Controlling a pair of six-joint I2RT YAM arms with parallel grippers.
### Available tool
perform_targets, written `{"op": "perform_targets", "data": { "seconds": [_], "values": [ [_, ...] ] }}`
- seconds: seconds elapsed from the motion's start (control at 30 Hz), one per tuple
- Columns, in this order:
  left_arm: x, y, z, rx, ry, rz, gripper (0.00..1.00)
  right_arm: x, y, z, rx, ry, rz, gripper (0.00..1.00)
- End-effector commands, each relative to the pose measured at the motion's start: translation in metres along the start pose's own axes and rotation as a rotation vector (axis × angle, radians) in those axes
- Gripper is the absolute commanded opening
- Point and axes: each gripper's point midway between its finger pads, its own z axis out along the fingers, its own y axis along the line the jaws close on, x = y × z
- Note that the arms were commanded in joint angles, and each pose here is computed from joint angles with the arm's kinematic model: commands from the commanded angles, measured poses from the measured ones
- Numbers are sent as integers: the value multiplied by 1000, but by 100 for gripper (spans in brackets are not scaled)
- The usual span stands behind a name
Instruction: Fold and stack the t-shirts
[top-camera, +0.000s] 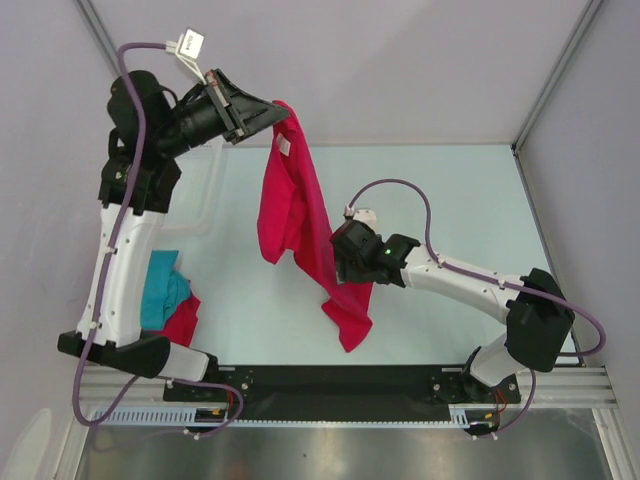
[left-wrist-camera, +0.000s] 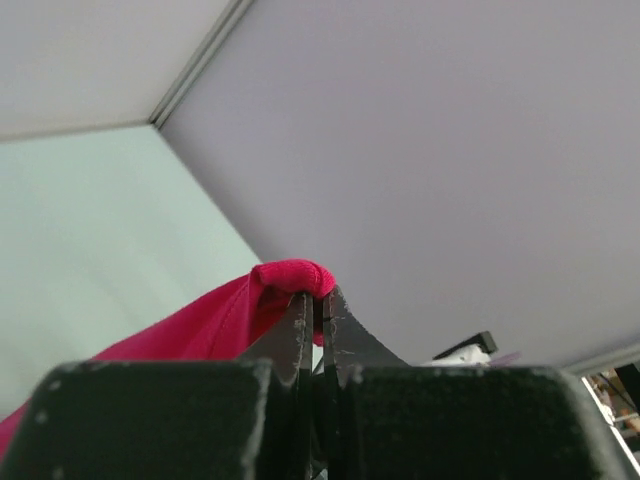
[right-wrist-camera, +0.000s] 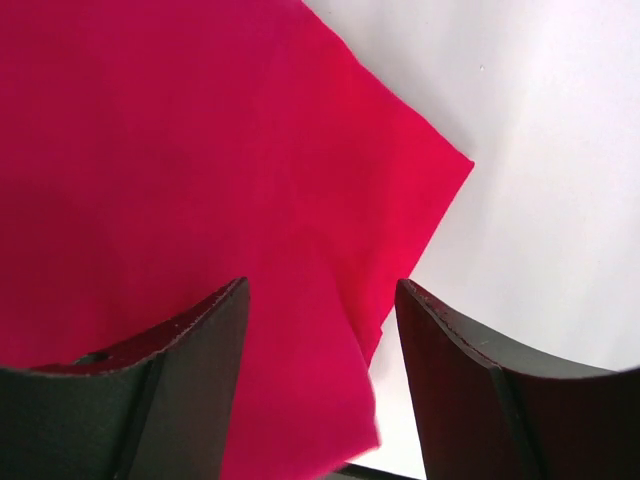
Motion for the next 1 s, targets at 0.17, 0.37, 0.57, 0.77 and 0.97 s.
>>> {"op": "perform_targets", "data": {
  "seconds": [0.17,0.37,0.57,0.77,0.97],
  "values": [
    [-13,89,-12,-176,-26,-88,0,-11,10,-1,-26,-40,10,66],
    [-14,133,-34,-300,-50,-103,0,-1,16,2,-33,-21,1,66],
    [-20,161,-55,-378,-81,-110,0,30,29,9,-40,23,-31,66],
    [-20,175,-63,-408,-86,-123,0,73,51,17,-74,89,-56,66],
    [-18,186,-70,-432,-89,-137,0,129,70,15,-56,158,-149,66]
  ]
}}
